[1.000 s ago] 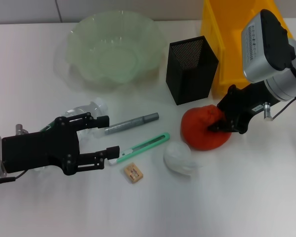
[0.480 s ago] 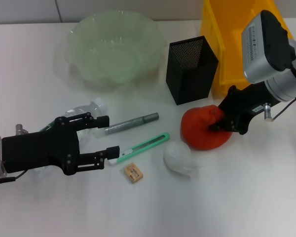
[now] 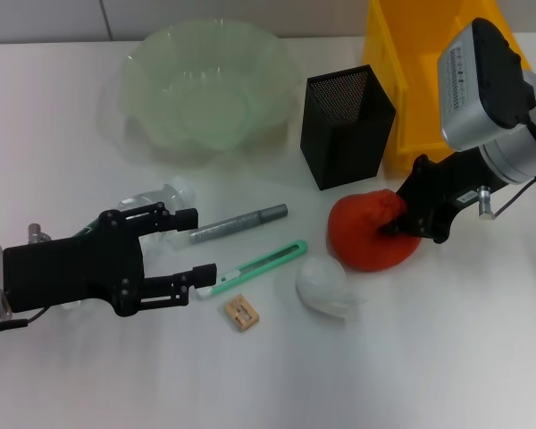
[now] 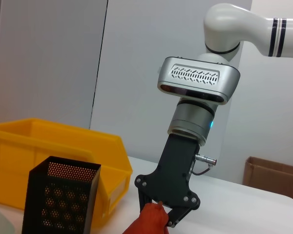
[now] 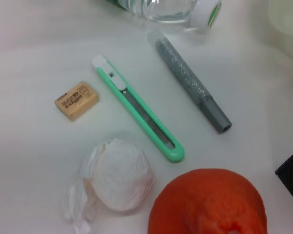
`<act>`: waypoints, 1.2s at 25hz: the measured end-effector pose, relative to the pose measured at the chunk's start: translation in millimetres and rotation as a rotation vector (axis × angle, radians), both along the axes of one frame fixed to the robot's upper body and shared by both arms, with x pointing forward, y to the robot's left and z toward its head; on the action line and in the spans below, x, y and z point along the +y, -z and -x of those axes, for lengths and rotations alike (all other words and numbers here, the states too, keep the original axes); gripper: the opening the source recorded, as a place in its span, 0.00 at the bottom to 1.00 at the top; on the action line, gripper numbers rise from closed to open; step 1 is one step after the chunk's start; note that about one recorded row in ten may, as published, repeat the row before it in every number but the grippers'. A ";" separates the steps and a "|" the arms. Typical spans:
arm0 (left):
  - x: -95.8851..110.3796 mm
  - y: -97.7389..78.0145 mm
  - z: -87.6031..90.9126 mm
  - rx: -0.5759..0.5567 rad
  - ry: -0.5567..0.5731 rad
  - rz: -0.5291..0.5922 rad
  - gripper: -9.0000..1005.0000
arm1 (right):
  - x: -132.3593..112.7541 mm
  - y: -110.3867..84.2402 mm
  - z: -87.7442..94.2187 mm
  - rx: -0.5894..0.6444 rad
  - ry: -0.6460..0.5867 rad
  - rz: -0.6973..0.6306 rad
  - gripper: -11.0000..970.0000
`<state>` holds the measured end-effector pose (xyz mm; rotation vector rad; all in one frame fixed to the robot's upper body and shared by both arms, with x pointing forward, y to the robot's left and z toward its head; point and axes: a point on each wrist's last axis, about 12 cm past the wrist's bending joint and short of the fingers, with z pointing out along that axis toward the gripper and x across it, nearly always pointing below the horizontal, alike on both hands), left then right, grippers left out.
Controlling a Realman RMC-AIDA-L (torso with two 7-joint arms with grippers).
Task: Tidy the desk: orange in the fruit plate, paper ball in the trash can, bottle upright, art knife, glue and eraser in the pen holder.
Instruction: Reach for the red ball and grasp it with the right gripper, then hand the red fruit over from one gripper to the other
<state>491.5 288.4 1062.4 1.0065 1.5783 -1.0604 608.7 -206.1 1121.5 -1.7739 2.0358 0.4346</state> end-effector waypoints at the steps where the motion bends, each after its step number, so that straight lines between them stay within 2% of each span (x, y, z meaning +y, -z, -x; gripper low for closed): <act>1: 0.0 0.0 0.0 0.000 0.000 0.000 0.66 | -0.2 -0.2 0.1 -0.001 0.000 0.000 0.05; 8: 0.6 -0.3 -0.2 -0.002 -0.004 0.000 0.66 | -3.4 -5.9 2.7 -0.012 0.004 -0.030 0.05; 12: 1.0 -0.8 -0.5 -0.004 -0.007 0.002 0.65 | -13.7 -23.7 14.5 -0.055 0.015 -0.170 0.05; 16: 1.0 -0.8 -0.5 -0.004 -0.006 0.002 0.65 | -21.4 -27.3 23.5 -0.092 0.026 -0.254 0.05; 17: 1.3 -1.1 -0.7 -0.005 -0.009 0.004 0.65 | -28.3 -26.3 30.7 -0.118 0.039 -0.335 0.05; 18: 1.3 -1.1 -0.7 -0.005 -0.009 0.004 0.65 | -28.3 -26.3 30.7 -0.118 0.039 -0.335 0.05; 19: 2.1 -1.6 -1.2 -0.007 -0.015 0.006 0.65 | -36.9 -24.2 37.1 -0.144 0.061 -0.416 0.05; 21: 2.1 -1.6 -1.2 -0.007 -0.015 0.007 0.65 | -41.5 -22.1 41.1 -0.160 0.072 -0.468 0.05; 22: 2.2 -1.7 -1.3 -0.008 -0.016 0.007 0.65 | -48.6 -16.3 49.0 -0.189 0.091 -0.570 0.05; 23: 2.2 -1.7 -1.3 -0.008 -0.016 0.007 0.65 | -48.6 -16.3 49.0 -0.189 0.091 -0.570 0.05; 24: 2.3 -1.9 -1.5 -0.008 -0.018 0.009 0.65 | -53.7 -8.6 55.2 -0.209 0.112 -0.657 0.05; 25: 2.4 -2.1 -1.7 -0.009 -0.020 0.010 0.65 | -53.7 -8.6 55.2 -0.209 0.112 -0.657 0.05; 27: 3.4 -3.7 -3.3 -0.018 -0.035 0.018 0.65 | -62.9 4.5 62.0 -0.239 0.166 -0.767 0.05; 30: 3.6 -4.0 -3.6 -0.020 -0.038 0.020 0.65 | -66.4 12.2 67.3 -0.248 0.191 -0.830 0.05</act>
